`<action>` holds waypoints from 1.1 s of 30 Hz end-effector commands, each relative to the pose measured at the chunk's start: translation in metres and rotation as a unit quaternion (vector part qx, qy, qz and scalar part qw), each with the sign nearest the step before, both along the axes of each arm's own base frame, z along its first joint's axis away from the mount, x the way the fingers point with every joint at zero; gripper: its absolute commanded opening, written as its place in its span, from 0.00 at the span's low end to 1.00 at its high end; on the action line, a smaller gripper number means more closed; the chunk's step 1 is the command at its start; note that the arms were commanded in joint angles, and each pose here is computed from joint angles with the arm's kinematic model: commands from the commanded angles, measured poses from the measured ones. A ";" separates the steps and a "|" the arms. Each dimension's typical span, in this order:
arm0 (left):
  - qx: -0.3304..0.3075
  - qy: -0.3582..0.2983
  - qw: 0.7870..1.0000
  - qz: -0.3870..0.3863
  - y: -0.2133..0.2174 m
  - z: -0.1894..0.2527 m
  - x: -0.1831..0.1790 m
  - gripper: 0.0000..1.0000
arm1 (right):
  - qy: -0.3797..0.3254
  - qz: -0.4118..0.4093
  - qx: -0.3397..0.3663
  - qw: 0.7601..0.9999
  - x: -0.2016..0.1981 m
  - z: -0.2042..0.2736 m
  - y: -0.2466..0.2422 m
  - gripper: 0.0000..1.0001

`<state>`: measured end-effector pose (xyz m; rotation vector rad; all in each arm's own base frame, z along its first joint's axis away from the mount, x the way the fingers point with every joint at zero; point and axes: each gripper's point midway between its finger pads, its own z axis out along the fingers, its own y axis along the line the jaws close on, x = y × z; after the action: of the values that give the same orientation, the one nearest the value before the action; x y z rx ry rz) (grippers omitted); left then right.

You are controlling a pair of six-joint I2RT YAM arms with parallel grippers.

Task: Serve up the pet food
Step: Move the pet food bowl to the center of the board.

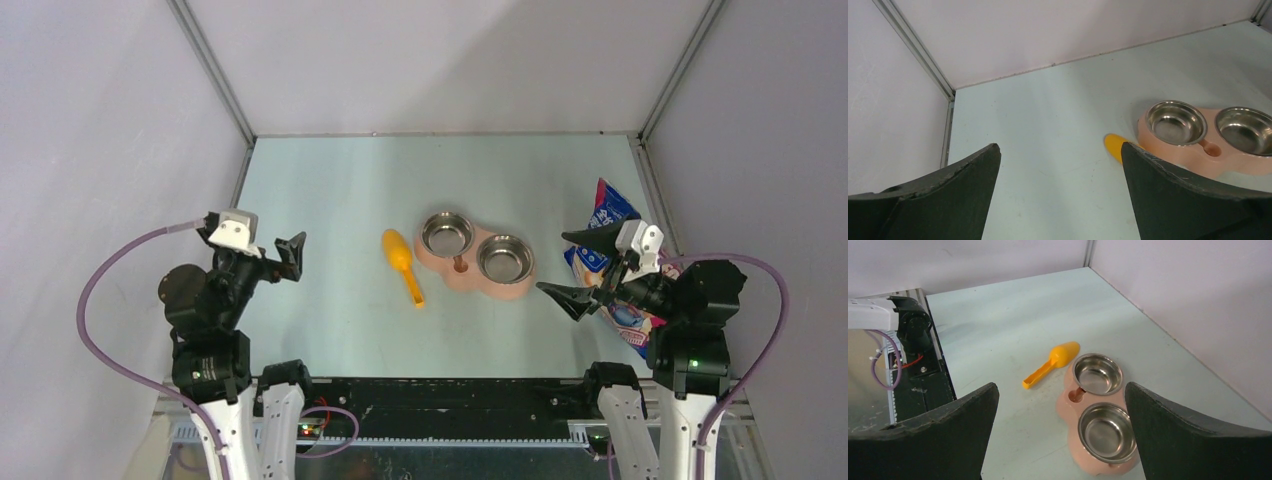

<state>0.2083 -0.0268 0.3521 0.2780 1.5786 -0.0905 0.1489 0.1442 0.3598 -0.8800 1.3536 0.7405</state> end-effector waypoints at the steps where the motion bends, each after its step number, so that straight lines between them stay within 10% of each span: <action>1: 0.000 0.000 1.000 0.009 0.006 0.002 0.012 0.98 | -0.009 0.008 -0.004 1.000 0.004 -0.002 0.001 1.00; 14: 0.020 0.069 0.997 0.014 0.011 -0.011 0.059 0.98 | 0.022 -0.032 -0.066 0.997 0.030 -0.050 -0.001 1.00; 27: 0.223 0.152 0.957 -0.108 -0.087 -0.082 0.105 0.98 | 0.056 -0.020 -0.088 0.994 0.042 -0.079 0.005 1.00; 33: 0.214 0.141 0.949 -0.183 -0.125 -0.086 0.112 0.98 | 0.062 -0.027 -0.094 0.993 0.048 -0.087 0.003 1.00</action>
<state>0.3095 -0.1346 0.2317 0.8936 1.9546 -0.0435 0.1906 0.1483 0.2737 -0.9434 1.5842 0.6740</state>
